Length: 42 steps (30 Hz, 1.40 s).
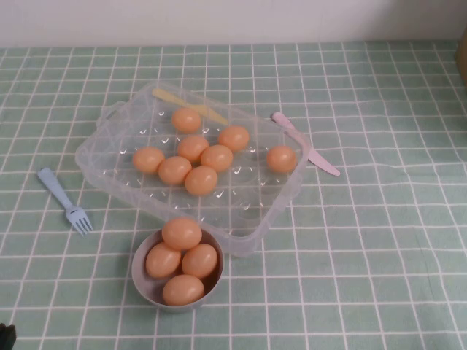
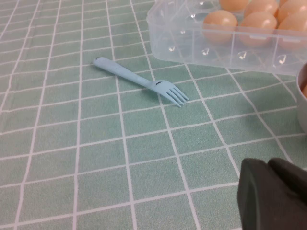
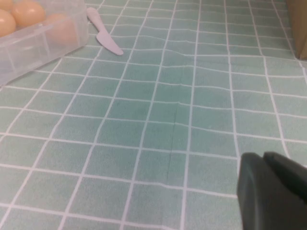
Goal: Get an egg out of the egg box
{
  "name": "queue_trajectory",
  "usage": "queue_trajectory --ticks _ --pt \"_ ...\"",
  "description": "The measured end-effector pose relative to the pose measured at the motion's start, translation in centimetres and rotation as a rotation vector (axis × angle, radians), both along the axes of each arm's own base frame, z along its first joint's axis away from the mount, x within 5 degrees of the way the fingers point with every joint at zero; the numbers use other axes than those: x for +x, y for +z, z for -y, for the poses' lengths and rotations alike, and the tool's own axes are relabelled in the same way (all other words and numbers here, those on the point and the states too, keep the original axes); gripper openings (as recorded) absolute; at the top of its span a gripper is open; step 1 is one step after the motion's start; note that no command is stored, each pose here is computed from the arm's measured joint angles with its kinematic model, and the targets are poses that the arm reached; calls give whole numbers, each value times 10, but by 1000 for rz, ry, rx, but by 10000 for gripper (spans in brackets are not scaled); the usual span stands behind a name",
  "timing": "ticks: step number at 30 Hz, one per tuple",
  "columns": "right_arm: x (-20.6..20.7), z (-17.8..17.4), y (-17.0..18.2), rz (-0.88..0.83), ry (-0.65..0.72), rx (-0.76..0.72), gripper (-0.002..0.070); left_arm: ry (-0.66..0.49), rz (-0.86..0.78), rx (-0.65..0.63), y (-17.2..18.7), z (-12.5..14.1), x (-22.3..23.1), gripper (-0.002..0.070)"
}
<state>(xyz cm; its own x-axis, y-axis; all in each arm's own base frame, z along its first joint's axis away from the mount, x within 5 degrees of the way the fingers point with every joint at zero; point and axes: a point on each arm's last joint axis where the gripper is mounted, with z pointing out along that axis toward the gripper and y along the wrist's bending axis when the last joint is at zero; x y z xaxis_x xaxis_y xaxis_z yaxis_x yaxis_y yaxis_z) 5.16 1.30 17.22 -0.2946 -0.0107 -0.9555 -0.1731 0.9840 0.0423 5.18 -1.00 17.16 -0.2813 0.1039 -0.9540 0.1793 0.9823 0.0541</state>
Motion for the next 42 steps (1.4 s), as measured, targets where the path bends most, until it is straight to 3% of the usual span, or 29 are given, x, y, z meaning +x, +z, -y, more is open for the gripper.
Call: queue_trajectory --ticks 42 --pt "0 0 0 0 0 0 -17 -1 9 -33 1 1 0 -3"
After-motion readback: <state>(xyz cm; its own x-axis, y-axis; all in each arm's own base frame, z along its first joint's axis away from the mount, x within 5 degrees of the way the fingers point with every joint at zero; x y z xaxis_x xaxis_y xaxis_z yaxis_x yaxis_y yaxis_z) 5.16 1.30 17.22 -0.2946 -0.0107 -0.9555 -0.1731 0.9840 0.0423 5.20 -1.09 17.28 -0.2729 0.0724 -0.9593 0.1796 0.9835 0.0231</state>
